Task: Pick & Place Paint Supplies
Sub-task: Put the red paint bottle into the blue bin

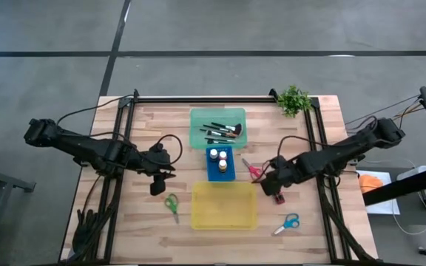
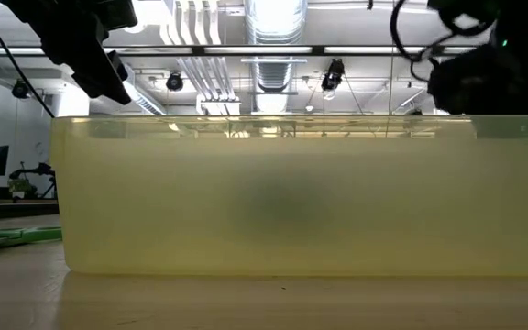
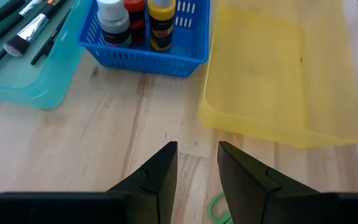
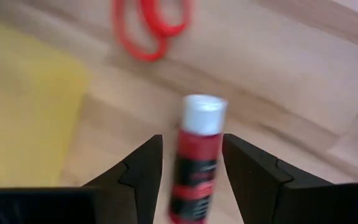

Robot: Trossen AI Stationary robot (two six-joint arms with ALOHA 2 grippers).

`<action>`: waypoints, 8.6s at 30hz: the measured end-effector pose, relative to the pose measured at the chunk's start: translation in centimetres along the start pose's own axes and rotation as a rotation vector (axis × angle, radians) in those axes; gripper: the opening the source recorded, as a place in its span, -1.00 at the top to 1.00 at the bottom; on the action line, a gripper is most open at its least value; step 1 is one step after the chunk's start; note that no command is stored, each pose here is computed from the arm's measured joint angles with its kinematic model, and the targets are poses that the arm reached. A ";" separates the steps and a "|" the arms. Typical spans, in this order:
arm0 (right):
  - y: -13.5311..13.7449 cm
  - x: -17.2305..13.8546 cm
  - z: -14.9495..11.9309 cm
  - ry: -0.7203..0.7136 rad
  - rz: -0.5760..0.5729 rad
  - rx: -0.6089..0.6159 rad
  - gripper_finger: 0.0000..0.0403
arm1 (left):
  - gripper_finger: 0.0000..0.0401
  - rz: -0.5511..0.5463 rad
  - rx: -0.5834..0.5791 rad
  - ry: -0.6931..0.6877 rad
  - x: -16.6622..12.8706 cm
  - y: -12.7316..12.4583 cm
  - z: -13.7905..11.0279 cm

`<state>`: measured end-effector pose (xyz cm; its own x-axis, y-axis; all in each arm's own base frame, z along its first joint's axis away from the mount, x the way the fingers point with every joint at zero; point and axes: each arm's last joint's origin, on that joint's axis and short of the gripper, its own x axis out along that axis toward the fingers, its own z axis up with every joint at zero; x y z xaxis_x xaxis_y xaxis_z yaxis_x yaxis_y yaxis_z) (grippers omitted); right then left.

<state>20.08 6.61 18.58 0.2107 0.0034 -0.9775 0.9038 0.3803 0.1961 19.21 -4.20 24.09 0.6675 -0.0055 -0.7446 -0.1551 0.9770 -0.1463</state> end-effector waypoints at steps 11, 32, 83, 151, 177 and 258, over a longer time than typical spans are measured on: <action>-0.4 0.3 1.0 0.065 0.032 -0.023 0.18 | 0.37 -0.001 -0.010 -0.017 0.0 0.0 0.1; 3.3 4.3 2.6 0.135 -0.031 -0.095 0.18 | 0.37 0.014 -0.029 -0.032 0.4 0.0 0.2; 6.5 -12.8 6.8 -0.788 0.822 -0.348 0.46 | 0.04 -0.318 -0.096 -0.557 -1.3 1.7 11.6; 13.9 -18.9 10.7 -0.579 0.877 -1.110 -0.12 | 0.34 -0.925 -0.033 -0.184 1.8 0.4 14.4; 17.0 -16.7 11.9 -0.465 0.995 -1.079 0.26 | 0.34 -0.871 -0.041 -0.247 2.7 0.6 15.0; 15.8 -16.9 12.3 -0.758 0.756 -1.149 0.46 | -0.02 -0.239 0.178 -0.359 -4.6 2.3 12.1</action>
<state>35.44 1.16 39.19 0.9156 0.1987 -0.3495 -0.1754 0.9797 0.0973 24.62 0.66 35.02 0.8839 -0.1917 -0.4266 0.1403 0.9788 -0.1491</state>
